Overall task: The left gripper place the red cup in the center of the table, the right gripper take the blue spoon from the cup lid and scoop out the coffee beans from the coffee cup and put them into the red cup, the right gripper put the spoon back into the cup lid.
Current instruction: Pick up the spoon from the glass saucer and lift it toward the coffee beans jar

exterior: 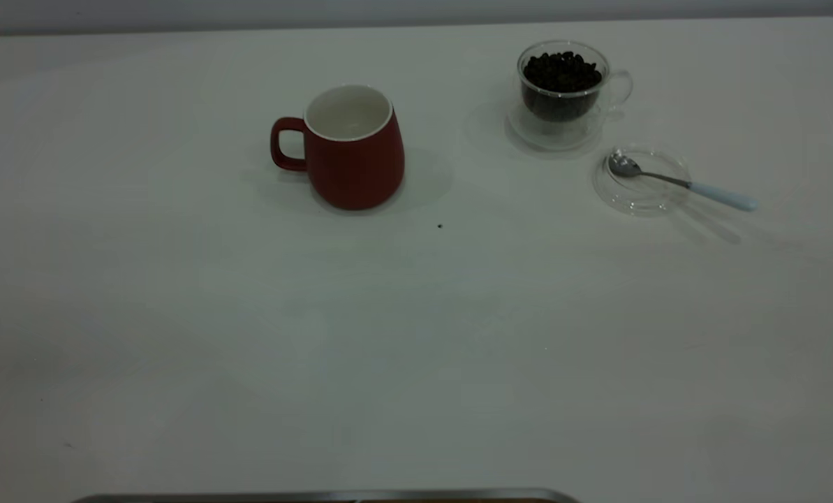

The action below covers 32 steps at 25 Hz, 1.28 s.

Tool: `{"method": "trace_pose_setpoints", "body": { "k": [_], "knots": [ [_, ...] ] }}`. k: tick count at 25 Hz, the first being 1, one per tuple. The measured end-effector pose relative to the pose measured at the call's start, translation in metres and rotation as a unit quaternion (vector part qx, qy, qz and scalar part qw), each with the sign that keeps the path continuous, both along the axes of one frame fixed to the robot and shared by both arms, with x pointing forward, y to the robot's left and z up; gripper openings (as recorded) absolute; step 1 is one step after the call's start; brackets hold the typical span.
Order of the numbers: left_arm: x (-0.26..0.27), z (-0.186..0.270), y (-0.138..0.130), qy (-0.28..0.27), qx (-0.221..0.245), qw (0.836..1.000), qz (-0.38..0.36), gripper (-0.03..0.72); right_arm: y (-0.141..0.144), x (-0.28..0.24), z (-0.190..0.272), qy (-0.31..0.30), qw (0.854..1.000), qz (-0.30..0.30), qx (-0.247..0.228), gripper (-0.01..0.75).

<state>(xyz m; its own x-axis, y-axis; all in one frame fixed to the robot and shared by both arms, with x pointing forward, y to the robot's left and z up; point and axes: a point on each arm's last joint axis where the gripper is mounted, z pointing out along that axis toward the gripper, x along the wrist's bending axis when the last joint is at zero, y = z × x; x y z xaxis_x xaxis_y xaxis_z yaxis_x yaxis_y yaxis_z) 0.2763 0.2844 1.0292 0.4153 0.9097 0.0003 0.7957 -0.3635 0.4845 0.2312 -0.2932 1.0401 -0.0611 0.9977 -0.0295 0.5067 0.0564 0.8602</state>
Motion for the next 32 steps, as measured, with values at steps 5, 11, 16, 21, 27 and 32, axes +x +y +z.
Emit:
{"method": "trace_pose_setpoints", "body": {
  "k": [5,11,16,21,27,32],
  "knots": [
    [-0.025,0.005,0.012,-0.091,-0.040,0.995,0.020,0.467,0.000,0.000,0.000,0.000,1.000,0.000,0.000,0.240],
    [-0.049,0.005,0.018,-0.173,-0.050,0.972,0.148,0.467,0.000,0.000,0.000,0.000,1.000,0.000,0.000,0.240],
    [-0.054,0.003,0.016,-0.189,-0.038,0.955,0.227,0.467,0.000,0.000,0.000,0.000,1.000,0.000,0.000,0.240],
    [-0.054,0.003,0.016,-0.189,-0.034,0.954,0.229,0.467,0.000,0.000,0.000,0.000,1.000,0.000,0.000,0.240],
    [-0.054,0.003,0.016,-0.189,-0.034,0.954,0.229,0.467,0.001,0.000,0.000,0.000,1.000,0.005,0.007,0.240],
    [-0.054,0.003,0.016,-0.189,-0.034,0.954,0.229,0.467,0.003,0.000,0.000,0.000,1.000,0.011,0.016,0.240]
  ]
}}
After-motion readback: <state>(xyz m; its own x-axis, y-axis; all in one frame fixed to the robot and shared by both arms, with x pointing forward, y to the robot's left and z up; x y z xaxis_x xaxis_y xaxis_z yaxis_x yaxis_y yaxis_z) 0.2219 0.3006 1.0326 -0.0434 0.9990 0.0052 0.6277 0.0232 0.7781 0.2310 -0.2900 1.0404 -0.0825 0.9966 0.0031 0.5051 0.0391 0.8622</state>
